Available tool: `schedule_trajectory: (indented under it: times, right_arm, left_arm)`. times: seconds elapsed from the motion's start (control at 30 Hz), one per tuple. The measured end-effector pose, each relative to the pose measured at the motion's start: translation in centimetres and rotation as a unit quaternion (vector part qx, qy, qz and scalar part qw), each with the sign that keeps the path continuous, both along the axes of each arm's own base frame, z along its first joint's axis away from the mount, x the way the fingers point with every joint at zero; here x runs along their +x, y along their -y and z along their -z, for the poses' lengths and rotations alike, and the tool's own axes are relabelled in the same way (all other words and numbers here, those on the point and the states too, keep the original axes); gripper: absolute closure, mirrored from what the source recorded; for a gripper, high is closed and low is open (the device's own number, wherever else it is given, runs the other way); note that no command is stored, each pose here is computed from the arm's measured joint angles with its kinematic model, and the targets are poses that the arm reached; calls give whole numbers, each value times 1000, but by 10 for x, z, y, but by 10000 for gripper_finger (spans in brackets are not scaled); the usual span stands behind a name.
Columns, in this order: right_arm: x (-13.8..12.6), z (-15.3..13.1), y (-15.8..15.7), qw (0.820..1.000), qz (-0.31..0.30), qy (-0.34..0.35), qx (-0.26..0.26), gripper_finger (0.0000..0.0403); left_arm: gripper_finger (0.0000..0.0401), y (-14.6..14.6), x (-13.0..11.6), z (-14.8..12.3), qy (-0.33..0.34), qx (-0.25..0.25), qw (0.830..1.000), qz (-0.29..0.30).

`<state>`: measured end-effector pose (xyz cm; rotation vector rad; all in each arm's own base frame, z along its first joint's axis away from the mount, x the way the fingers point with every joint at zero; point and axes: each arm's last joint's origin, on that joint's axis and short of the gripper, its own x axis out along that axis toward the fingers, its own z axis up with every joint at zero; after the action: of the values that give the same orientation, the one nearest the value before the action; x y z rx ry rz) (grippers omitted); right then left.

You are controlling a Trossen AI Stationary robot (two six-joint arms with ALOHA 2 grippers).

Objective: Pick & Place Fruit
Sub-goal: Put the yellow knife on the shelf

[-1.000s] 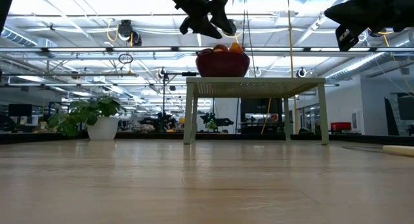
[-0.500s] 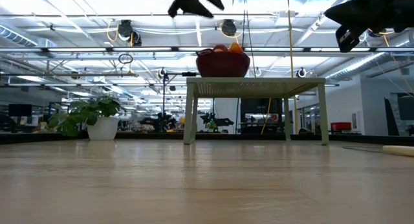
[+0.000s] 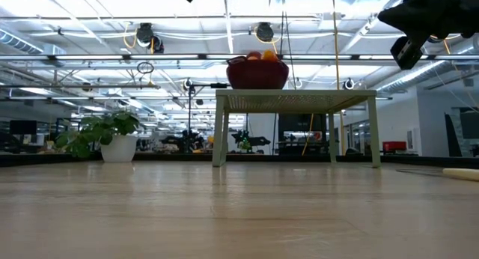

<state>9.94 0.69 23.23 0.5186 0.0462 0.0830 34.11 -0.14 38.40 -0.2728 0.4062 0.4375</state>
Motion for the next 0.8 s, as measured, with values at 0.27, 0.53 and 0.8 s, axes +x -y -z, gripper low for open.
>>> schedule_trajectory:
  times: [0.27,0.53,0.8]
  right_arm:
    - [0,-1,-1,1000,-14,3,10,403]
    - [0,-3,-2,999,-39,16,12,403]
    - [9,-12,-3,998,-38,58,12,403]
  left_arm:
    - [357,33,-2,20,-12,-22,1000,-3]
    - [394,57,-3,68,-5,-52,999,-3]
    - [382,53,-31,111,9,-91,996,-12]
